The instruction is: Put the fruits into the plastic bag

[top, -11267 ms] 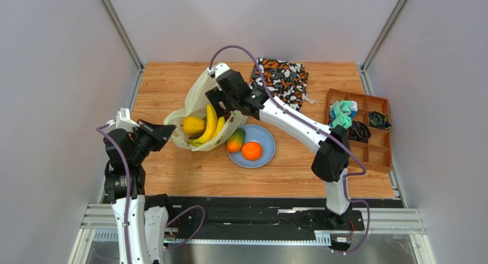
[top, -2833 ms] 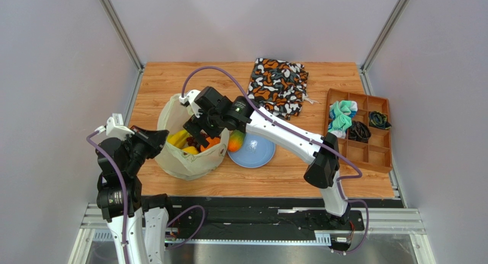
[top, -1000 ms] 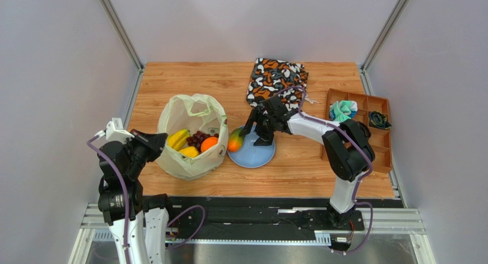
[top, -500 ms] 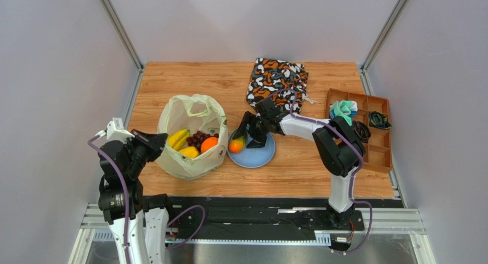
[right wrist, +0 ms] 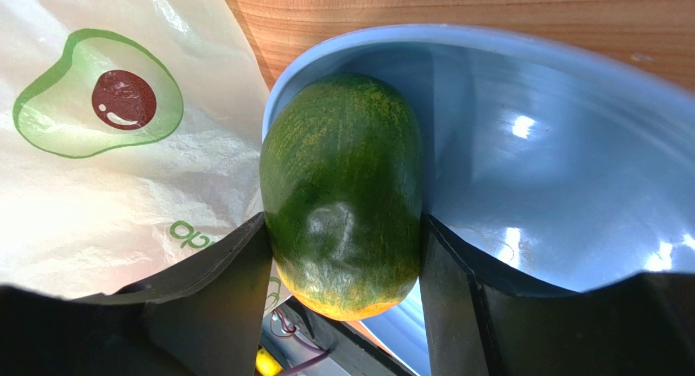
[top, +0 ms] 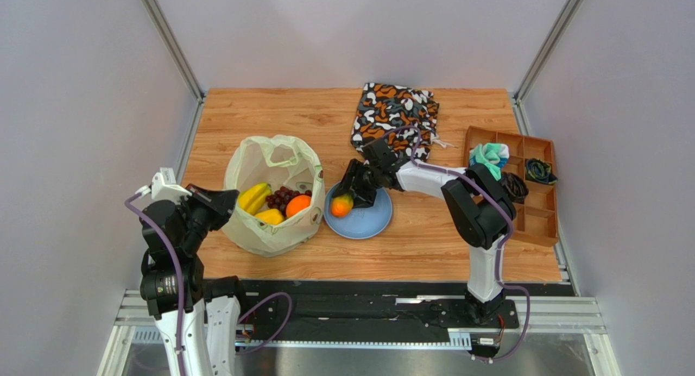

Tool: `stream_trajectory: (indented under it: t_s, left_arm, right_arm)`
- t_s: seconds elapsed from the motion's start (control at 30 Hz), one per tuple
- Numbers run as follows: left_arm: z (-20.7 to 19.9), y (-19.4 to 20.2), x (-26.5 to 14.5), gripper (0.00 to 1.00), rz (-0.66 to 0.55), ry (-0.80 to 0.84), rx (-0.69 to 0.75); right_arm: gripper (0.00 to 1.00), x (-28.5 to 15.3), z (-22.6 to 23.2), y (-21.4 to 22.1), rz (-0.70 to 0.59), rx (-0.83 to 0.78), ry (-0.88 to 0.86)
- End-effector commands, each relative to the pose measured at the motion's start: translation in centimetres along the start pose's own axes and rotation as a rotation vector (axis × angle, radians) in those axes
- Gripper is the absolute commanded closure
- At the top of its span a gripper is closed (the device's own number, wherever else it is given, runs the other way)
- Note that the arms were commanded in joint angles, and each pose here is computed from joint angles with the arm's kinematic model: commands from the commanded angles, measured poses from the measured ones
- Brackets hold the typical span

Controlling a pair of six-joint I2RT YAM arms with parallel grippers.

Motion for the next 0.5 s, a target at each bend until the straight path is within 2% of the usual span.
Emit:
stream_trajectory:
  t_s: [0.0,0.2,0.3,0.47]
  left_arm:
    - [-0.4,-0.3,-0.2,1.00,-0.015,0.012,0.008]
    - [-0.3,-0.2,-0.3,1.00,-0.017,0.010,0.008]
    - [-0.4,-0.2,-0.4,1.00,-0.018,0.011,0.008]
    - [-0.3,-0.2,-0.4,1.00,-0.018,0.011,0.006]
  right_arm:
    - [0.53,-0.5,1.4,-1.0,-0.052,-0.043,-0.025]
    - [0.62,-1.3,1.8,-1.5,-0.088,-0.072,-0.020]
    - [0.64,-3.3,2.9,-2.3,-0.171,-0.115,-0.014]
    - [0.66,-9.3,6.6,-4.1,-0.392,-0.215,-0.067]
Point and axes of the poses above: each gripper's point midway between its finger pads, its own x axis out along the fingers, its own z axis along the line the jaws close on, y = z × x, the point moved 5 cm from there along -x, back along the fingers, and after that the axes turned 8 degrees about -x, right-handed, at the moved point
